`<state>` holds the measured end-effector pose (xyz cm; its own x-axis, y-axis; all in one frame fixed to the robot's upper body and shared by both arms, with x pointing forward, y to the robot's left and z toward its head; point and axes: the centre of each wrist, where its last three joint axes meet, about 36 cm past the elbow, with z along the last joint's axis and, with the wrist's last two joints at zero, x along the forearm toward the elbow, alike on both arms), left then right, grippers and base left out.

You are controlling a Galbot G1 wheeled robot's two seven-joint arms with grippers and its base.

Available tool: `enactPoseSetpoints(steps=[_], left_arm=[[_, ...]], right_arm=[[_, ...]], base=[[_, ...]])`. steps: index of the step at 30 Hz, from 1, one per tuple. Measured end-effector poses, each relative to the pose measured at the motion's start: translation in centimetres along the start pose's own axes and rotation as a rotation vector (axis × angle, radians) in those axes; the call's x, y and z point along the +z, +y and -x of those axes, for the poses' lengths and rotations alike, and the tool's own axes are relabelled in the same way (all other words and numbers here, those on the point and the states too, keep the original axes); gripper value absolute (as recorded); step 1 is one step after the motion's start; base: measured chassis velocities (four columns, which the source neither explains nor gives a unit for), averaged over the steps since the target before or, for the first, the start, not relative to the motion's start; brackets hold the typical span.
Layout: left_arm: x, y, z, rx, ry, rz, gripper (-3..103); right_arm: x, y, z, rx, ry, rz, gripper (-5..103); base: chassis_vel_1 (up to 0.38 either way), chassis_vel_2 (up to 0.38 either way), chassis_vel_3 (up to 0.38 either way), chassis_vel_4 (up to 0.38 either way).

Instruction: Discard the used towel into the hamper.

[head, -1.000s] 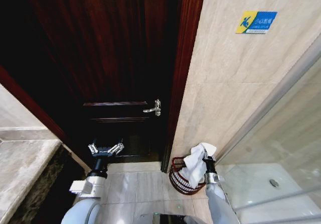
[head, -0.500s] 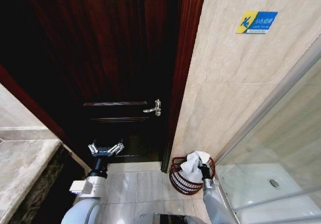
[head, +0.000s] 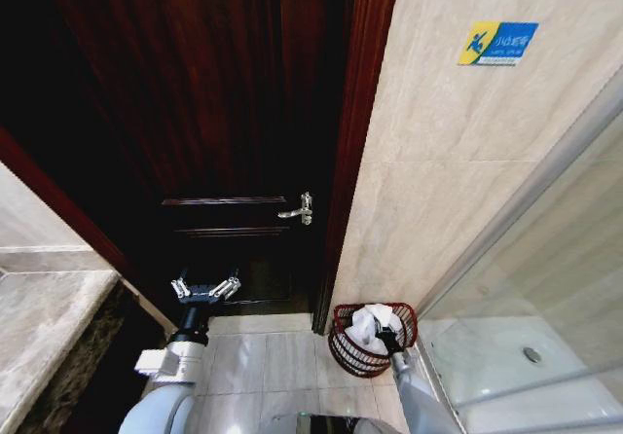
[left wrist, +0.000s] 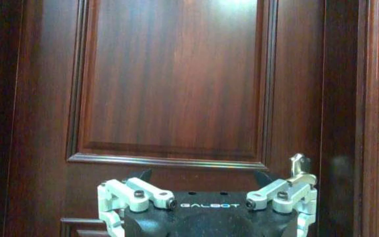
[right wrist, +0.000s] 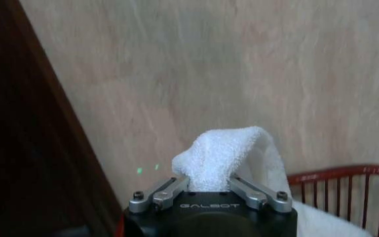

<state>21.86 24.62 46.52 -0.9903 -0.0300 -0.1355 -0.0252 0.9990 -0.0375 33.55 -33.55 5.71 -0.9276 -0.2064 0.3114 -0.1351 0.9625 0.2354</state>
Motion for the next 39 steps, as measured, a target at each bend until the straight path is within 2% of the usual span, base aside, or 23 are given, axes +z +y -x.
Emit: enactPoseSetpoints(steps=[2,5,9,13,15,18,28,33,39], left_arm=[[0.0,0.0,0.0,0.0,0.0,0.0,100],[0.0,0.0,0.0,0.0,0.0,0.0,100],[0.0,0.0,0.0,0.0,0.0,0.0,100],[0.0,0.0,0.0,0.0,0.0,0.0,100],[0.0,0.0,0.0,0.0,0.0,0.0,100],[0.0,0.0,0.0,0.0,0.0,0.0,100],[0.0,0.0,0.0,0.0,0.0,0.0,100],[0.0,0.0,0.0,0.0,0.0,0.0,100],[0.0,0.0,0.0,0.0,0.0,0.0,100]], right_arm=[[0.0,-0.3,-0.2,-0.012,0.029,-0.004,8],[0.1,-1.4,-0.9,-0.034,0.155,-0.017,8],[-0.1,-1.5,-0.5,-0.016,0.22,-0.026,8],[-0.5,-1.4,0.2,-0.023,0.239,-0.044,8],[-1.3,-1.3,1.4,-0.032,0.254,-0.096,8],[-2.1,-1.1,2.7,-0.032,0.25,-0.126,8],[-2.8,-0.9,4.2,-0.063,0.32,-0.093,8],[-2.0,-0.7,3.7,-0.015,0.39,-0.098,8],[-1.8,-0.7,3.7,-0.024,0.429,-0.141,8]], base=[[0.0,0.0,0.0,0.0],[0.0,0.0,0.0,0.0],[0.0,0.0,0.0,0.0],[0.0,0.0,0.0,0.0],[0.0,0.0,0.0,0.0],[0.0,0.0,0.0,0.0],[0.0,0.0,0.0,0.0],[-0.008,0.006,0.011,-0.01],[-0.108,0.094,0.112,-0.115]])
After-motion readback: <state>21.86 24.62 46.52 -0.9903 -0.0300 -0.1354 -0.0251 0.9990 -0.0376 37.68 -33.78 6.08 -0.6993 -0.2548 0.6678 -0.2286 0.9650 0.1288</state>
